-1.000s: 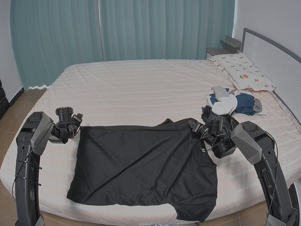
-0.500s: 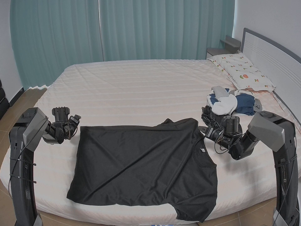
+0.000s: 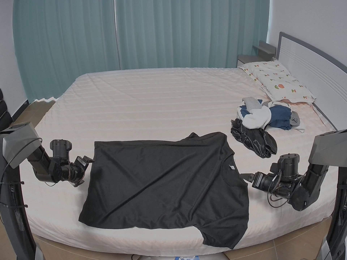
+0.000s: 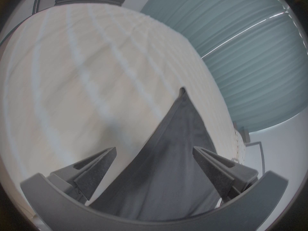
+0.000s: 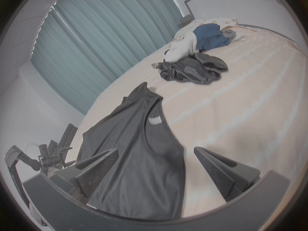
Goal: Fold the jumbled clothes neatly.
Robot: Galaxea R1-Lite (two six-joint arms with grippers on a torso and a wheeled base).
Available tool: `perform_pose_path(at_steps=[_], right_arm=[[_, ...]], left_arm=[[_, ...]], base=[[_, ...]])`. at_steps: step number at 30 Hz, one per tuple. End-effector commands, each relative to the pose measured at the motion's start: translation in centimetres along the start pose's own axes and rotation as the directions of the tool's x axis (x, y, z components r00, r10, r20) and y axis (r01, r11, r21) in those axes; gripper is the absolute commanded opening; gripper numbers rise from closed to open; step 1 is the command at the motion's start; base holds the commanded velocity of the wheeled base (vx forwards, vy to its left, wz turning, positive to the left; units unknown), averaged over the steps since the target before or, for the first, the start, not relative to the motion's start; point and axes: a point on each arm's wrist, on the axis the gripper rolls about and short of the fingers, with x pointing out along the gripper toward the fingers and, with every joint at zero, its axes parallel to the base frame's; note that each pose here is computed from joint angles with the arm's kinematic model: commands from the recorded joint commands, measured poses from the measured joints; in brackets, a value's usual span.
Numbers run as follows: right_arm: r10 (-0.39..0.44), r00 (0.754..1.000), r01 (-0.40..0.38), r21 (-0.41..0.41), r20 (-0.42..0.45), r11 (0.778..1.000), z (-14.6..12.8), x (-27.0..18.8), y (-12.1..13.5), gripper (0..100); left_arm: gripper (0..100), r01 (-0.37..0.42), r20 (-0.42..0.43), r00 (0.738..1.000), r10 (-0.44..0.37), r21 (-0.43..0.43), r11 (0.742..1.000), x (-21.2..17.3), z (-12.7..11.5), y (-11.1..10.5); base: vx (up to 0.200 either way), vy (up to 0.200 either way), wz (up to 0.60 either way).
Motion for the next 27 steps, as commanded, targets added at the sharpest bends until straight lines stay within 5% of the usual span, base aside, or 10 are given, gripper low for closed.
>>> perform_pose_path(at_steps=[1,13,27], right_arm=[[0.047,0.996,-0.047,-0.001,-0.082,0.999,-2.5,-4.8,0.2,100],[0.042,0.987,-0.045,-0.016,-0.154,0.999,-4.2,-5.5,0.5,100],[0.017,0.970,-0.024,-0.025,-0.244,0.999,-6.6,-5.3,0.0,100]], left_arm=[[100,0.027,-0.115,0.993,-0.022,0.044,0.999,-6.6,-2.3,1.1],[100,-0.061,-0.240,0.960,0.144,0.322,0.945,-9.4,-6.1,6.0],[100,-0.096,-0.247,0.949,0.194,0.358,0.929,-9.7,-7.0,6.9]], base=[[0.000,0.000,0.00],[0.000,0.000,0.00],[0.000,0.000,0.00]])
